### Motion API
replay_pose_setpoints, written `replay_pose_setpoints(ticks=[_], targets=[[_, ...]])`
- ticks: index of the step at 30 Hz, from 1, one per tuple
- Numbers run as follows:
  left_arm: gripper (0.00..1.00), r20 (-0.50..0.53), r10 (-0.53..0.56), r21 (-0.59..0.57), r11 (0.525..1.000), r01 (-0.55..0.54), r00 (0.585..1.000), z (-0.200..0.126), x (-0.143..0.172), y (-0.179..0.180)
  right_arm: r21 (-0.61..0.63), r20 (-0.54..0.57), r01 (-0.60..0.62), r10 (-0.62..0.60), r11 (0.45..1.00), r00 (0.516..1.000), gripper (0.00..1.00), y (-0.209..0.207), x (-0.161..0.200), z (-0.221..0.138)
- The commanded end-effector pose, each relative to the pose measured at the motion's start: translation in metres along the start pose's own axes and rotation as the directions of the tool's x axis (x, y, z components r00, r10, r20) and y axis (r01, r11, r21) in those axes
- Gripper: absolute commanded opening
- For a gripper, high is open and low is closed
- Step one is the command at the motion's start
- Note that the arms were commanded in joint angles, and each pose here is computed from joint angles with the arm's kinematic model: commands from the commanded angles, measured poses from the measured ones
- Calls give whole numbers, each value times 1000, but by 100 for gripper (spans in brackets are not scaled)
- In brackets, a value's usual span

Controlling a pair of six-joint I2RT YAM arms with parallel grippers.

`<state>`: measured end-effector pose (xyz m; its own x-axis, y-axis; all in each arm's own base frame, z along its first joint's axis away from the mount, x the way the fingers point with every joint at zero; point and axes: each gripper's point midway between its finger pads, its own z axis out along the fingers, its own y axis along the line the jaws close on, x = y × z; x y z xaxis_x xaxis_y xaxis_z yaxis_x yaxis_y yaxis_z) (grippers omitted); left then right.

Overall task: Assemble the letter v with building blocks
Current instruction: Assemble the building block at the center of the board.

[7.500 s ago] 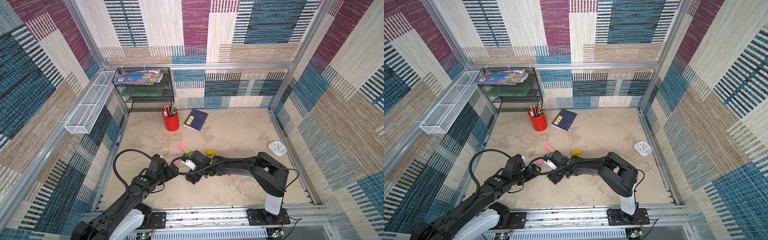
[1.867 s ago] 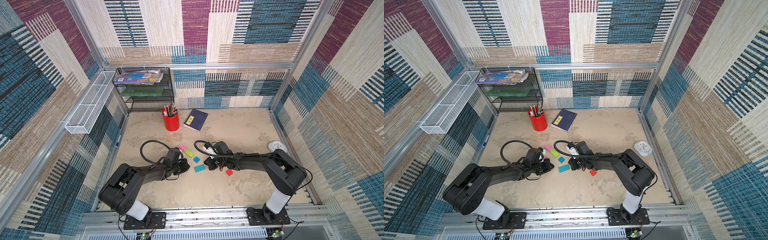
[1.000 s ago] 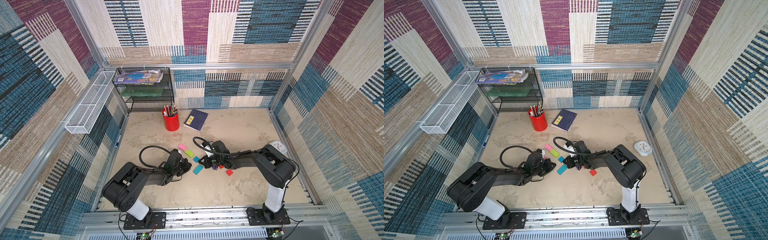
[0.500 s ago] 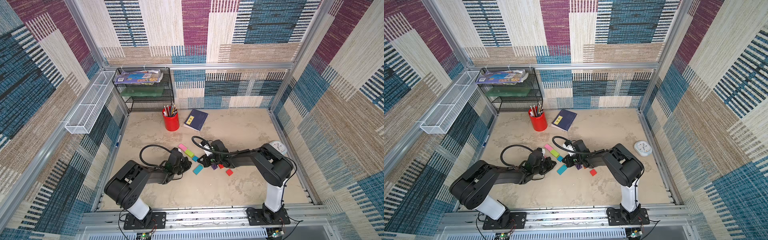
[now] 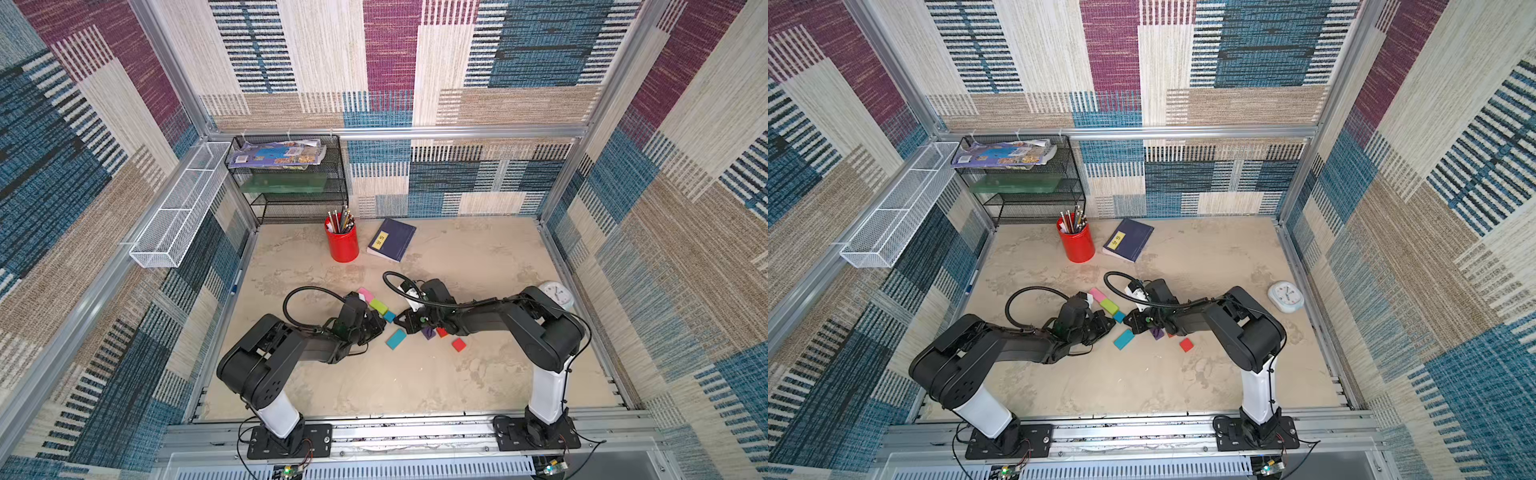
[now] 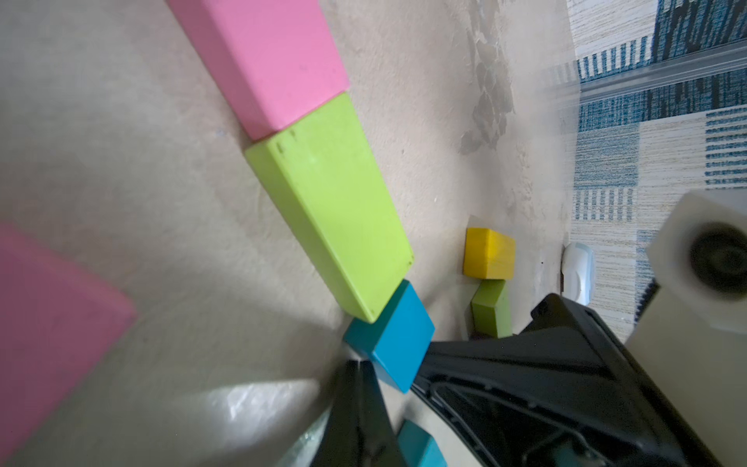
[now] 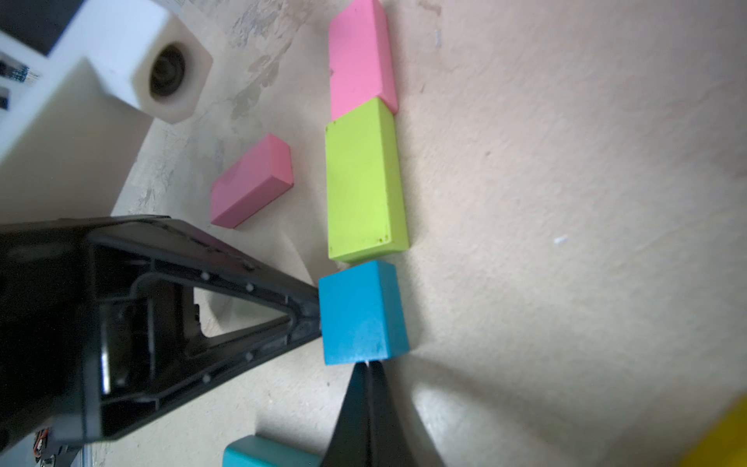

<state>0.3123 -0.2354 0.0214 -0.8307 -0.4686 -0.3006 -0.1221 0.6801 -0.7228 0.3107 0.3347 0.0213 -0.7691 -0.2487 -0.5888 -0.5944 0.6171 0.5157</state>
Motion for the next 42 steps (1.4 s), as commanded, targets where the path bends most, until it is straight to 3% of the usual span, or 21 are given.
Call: replay_pose_setpoints(ticks=[1, 31, 38, 42], targets=[[0, -43, -37, -107, 994, 32, 998, 1, 13, 28, 72, -80, -36, 42, 997, 996, 0, -17, 23, 1], [0, -29, -41, -120, 992, 37, 999, -4, 14, 34, 85, -90, -50, 57, 995, 994, 0, -21, 25, 3], [0, -8, 9, -95, 995, -9, 1000, -14, 7, 21, 87, -92, -39, 47, 995, 995, 2, -20, 24, 3], [0, 48, 71, -57, 996, -68, 996, -33, -6, 4, 86, -59, 43, -38, 995, 998, 6, -3, 13, -11]])
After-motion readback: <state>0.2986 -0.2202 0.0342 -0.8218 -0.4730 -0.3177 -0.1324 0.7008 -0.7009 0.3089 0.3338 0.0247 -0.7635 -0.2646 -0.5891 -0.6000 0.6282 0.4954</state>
